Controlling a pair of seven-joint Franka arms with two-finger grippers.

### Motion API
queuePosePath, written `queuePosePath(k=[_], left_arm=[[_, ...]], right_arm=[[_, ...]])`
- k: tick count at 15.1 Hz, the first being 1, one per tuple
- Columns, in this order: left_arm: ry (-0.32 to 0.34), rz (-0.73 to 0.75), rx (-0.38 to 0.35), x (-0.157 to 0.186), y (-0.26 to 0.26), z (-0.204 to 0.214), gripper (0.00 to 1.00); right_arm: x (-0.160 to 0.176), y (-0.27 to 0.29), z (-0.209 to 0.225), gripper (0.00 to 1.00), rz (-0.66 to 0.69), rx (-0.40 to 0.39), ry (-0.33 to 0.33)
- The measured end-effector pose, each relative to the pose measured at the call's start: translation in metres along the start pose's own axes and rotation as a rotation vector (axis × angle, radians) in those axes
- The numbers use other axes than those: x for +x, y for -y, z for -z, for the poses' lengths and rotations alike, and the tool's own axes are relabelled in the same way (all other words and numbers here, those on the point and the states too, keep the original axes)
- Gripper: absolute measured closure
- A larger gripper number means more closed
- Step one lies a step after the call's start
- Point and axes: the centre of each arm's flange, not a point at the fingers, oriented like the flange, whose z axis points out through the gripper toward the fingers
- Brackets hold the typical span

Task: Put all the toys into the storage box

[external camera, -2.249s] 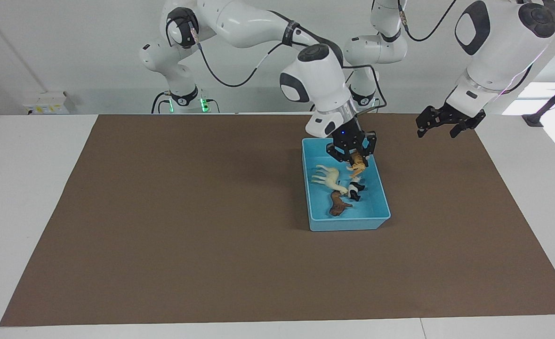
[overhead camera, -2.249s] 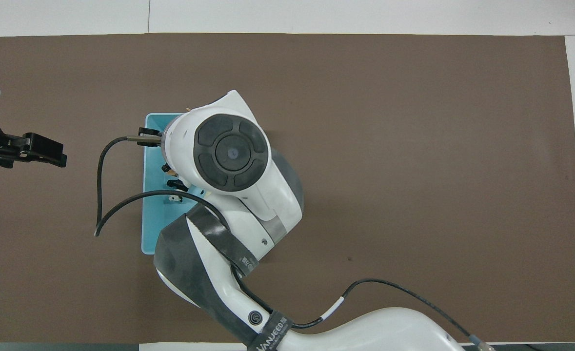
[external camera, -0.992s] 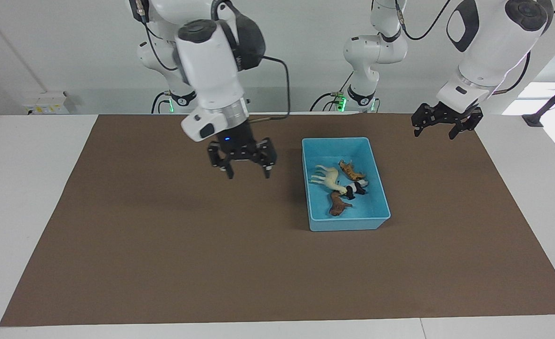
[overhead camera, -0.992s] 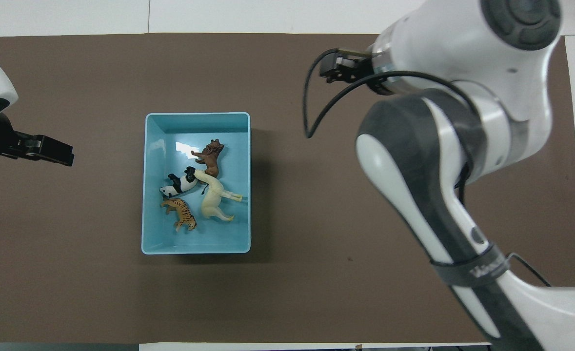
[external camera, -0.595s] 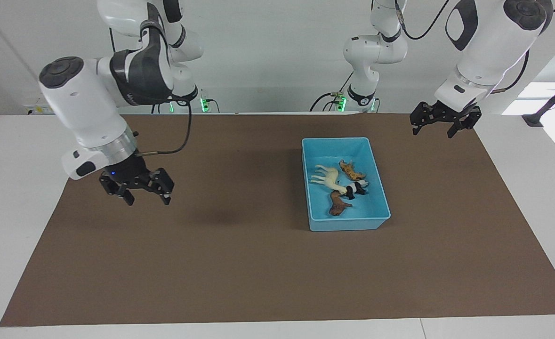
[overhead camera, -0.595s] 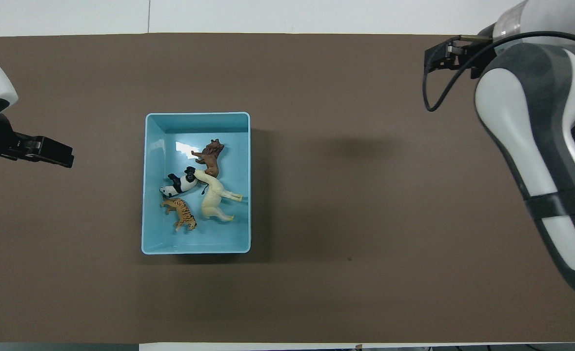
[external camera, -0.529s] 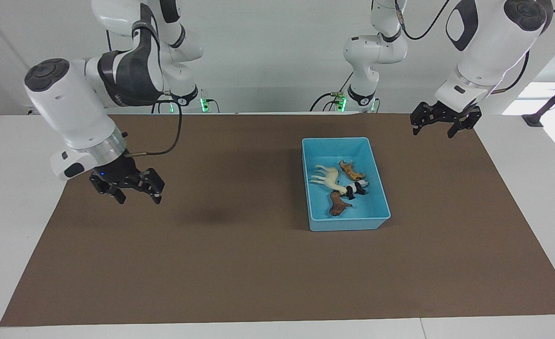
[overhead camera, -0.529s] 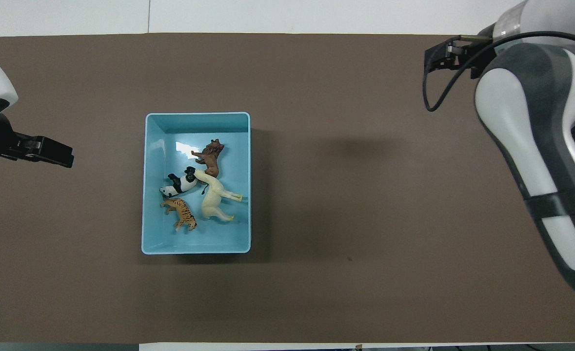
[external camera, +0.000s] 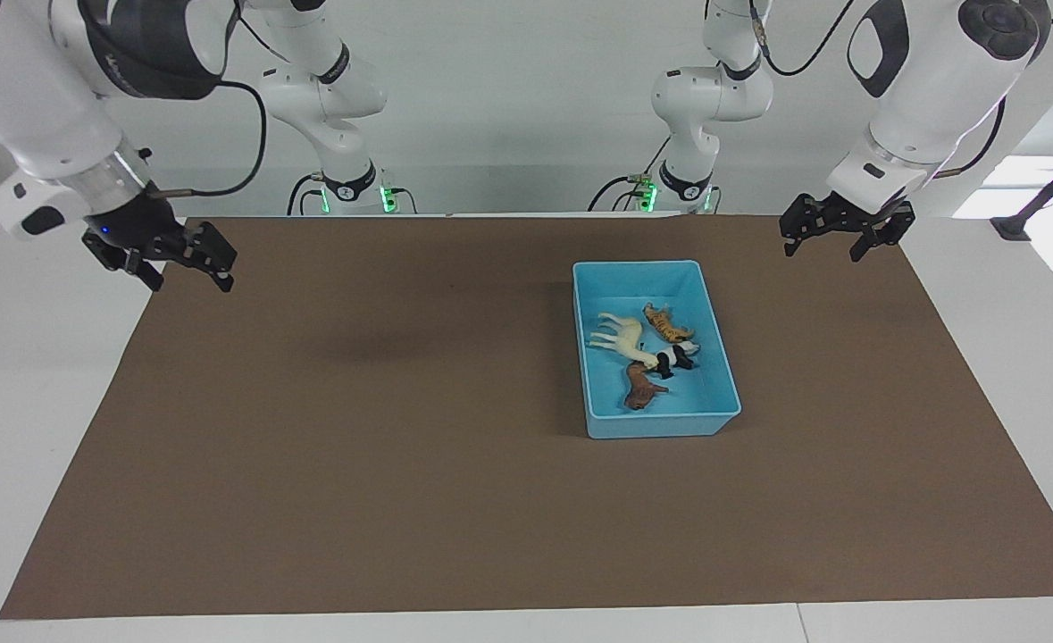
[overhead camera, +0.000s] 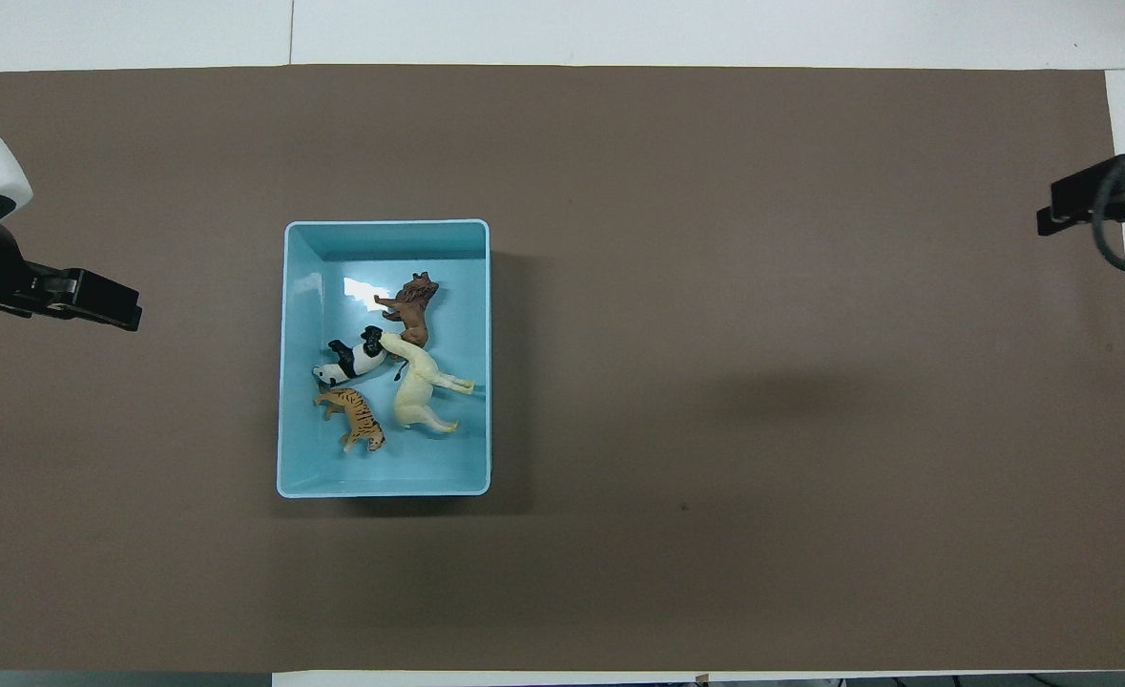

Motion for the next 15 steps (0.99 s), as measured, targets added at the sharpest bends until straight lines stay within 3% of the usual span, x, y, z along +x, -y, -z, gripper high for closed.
queuePosePath(k=[3, 5, 8, 12, 15], left_arm=[[0.001, 0.0, 0.0, 0.0, 0.0, 0.0, 0.0], [0.001, 0.0, 0.0, 0.0, 0.0, 0.0, 0.0], [0.001, 0.0, 0.0, 0.0, 0.0, 0.0, 0.0], [0.002, 0.0, 0.0, 0.0, 0.0, 0.0, 0.0], [0.002, 0.0, 0.0, 0.0, 0.0, 0.0, 0.0]], right_arm=[[-0.039, -0.025, 0.02, 0.0, -0.01, -0.001, 0.009], [-0.054, -0.02, 0.022, 0.0, 0.007, -0.055, 0.028], [-0.047, 0.0, 0.008, 0.0, 0.057, -0.129, 0.004], [-0.034, -0.004, -0.031, 0.0, 0.039, -0.133, -0.01], [-0.033, -0.003, -0.034, 0.0, 0.027, -0.112, -0.009]])
